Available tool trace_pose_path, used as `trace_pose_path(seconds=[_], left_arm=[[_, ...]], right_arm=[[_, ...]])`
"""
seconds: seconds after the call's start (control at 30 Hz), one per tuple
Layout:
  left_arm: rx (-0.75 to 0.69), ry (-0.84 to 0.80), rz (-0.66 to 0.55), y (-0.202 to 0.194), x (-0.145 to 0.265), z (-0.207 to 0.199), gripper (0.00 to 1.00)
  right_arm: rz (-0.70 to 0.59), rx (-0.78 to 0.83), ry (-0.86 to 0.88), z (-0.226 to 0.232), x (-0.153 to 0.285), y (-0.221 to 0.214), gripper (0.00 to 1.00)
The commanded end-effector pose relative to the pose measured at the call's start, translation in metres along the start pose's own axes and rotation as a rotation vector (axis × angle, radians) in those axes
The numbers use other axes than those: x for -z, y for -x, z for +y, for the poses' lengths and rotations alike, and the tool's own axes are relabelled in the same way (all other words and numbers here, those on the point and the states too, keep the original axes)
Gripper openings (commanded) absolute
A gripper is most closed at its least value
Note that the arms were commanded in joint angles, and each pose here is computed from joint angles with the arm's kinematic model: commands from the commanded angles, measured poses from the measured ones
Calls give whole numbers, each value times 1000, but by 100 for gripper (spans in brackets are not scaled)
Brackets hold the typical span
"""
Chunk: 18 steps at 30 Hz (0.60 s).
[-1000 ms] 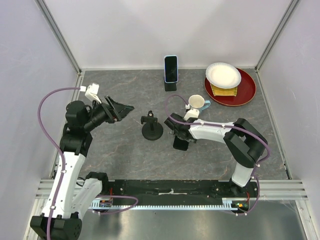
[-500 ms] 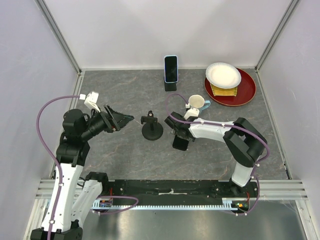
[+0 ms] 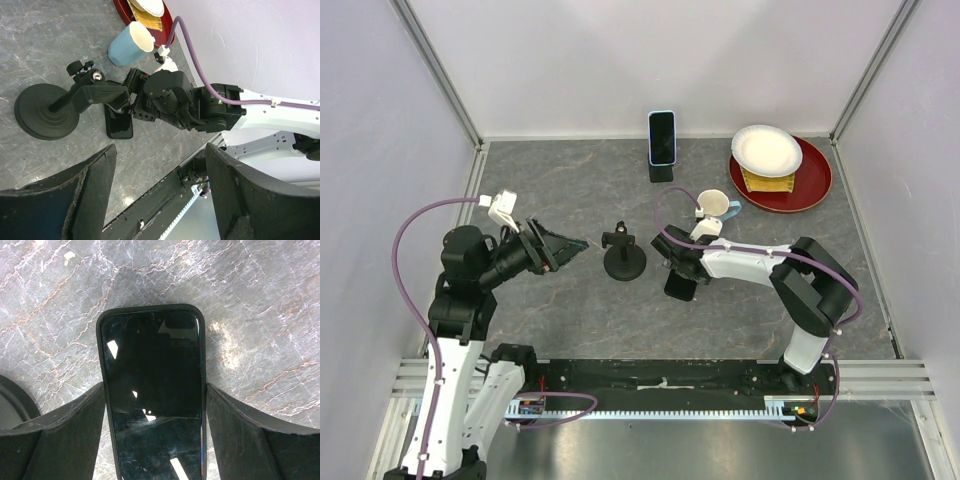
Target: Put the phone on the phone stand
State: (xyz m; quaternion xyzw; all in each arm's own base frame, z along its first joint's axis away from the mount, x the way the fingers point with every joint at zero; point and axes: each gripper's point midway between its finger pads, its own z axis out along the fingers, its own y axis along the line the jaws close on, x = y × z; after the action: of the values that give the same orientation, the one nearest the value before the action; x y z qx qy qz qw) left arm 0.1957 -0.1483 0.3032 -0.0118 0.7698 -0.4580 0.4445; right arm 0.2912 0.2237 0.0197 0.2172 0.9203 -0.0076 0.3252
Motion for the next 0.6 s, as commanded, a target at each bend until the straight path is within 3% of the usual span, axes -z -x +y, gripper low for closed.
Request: trace_pose_path(seconds=[0.0, 0.27, 0.57], left_arm=[[-4, -21, 20, 6, 5, -16, 77], [3, -16, -4, 13, 8, -21, 77], [32, -95, 34, 11, -3, -34, 74]], right_arm=[[53, -52, -6, -5, -2, -15, 0], [-64, -9, 20, -11, 10, 5, 0], [-226, 24, 234, -9, 60, 39, 0]])
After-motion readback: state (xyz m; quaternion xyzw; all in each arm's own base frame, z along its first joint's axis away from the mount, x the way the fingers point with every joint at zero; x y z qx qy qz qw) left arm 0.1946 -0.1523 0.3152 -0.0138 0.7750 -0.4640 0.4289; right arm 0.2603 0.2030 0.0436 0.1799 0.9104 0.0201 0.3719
